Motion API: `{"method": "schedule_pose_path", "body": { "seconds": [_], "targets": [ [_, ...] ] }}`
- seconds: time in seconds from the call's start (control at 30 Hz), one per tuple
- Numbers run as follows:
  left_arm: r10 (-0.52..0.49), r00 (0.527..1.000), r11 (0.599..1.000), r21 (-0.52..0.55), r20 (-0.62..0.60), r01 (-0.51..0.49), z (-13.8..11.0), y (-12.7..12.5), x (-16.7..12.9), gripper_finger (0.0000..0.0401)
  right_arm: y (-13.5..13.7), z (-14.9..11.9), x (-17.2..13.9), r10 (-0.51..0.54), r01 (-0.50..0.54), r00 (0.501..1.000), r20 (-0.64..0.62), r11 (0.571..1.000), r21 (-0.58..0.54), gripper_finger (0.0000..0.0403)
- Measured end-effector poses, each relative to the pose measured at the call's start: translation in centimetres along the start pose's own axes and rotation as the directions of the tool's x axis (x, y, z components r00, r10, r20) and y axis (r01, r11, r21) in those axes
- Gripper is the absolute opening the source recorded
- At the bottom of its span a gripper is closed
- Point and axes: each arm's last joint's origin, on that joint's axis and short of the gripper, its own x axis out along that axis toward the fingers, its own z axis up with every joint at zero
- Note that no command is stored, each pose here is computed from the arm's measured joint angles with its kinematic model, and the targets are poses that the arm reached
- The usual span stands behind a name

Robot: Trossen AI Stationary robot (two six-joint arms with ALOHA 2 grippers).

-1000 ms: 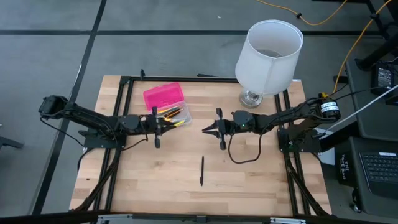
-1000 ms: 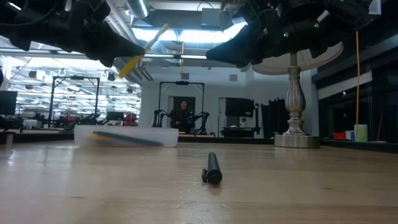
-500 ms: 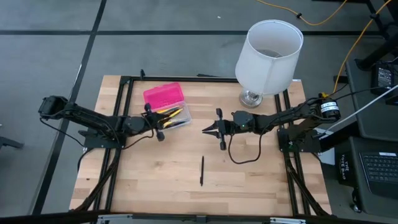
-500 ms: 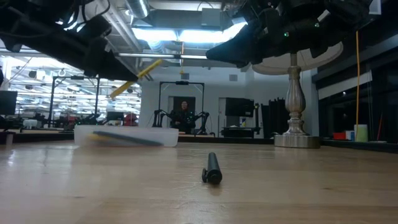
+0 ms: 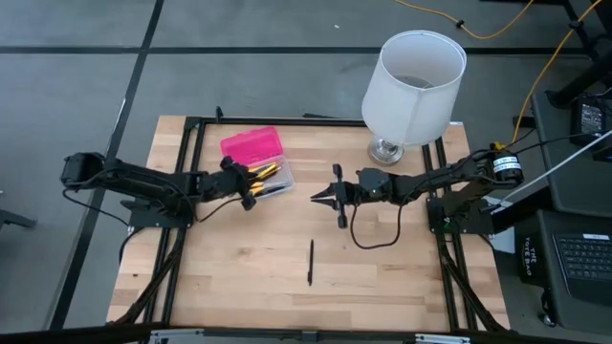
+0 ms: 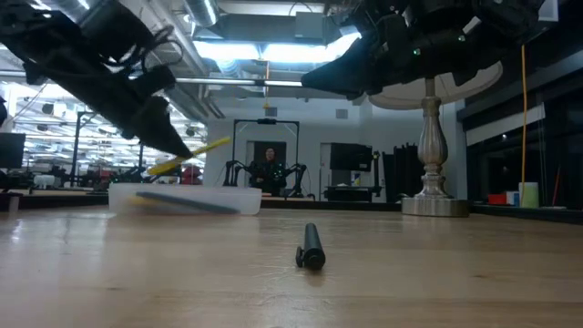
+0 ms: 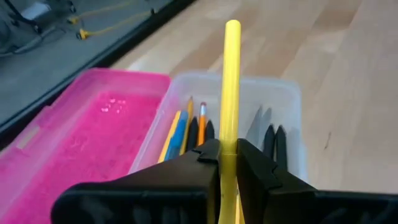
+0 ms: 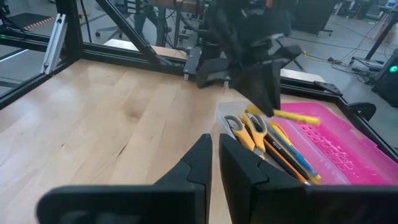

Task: Pick & place school supplies into a supply box
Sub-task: Put the yellow pen into the pink supply box, then put the black pen into the pink supply box

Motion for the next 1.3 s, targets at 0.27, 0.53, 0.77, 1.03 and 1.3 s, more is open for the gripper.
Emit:
{"method": "schedule_pose_path", "body": {
  "seconds": [0.27, 0.53, 0.77, 1.03, 1.3],
  "targets": [
    [0.038, 0.997, 0.997, 0.071, -0.073, -0.032, -0.4, 1.3, 1.3, 0.0017, 0.0, 0.0, 0.0, 0.0, 0.0, 1.0, 0.0, 1.0, -0.002, 0.0036],
    [0.048, 0.996, 0.989, 0.141, -0.08, -0.036, -0.4, 1.7, 1.4, 0.0019, 0.0, 0.0, 0.0, 0.0, 0.0, 1.0, 0.0, 1.0, -0.005, 0.0036],
    [0.057, 0.995, 0.983, 0.177, -0.083, -0.041, -0.4, 1.9, 1.5, 0.0053, 0.0, 0.0, 0.0, 0.0, 0.0, 1.0, 0.0, 1.0, -0.005, 0.0036],
    [0.068, 0.994, 0.986, 0.156, -0.081, -0.054, -0.4, 1.9, 1.5, 0.0077, 0.0, 0.0, 0.0, 0.0, 0.0, 1.0, 0.0, 1.0, -0.003, 0.0036],
    [0.072, 0.995, 0.987, 0.149, -0.074, -0.061, -0.3, 1.9, 1.5, 0.0092, 0.0, 0.0, 0.0, 0.0, 0.0, 1.0, -0.001, 1.0, -0.002, 0.0036]
  ]
}}
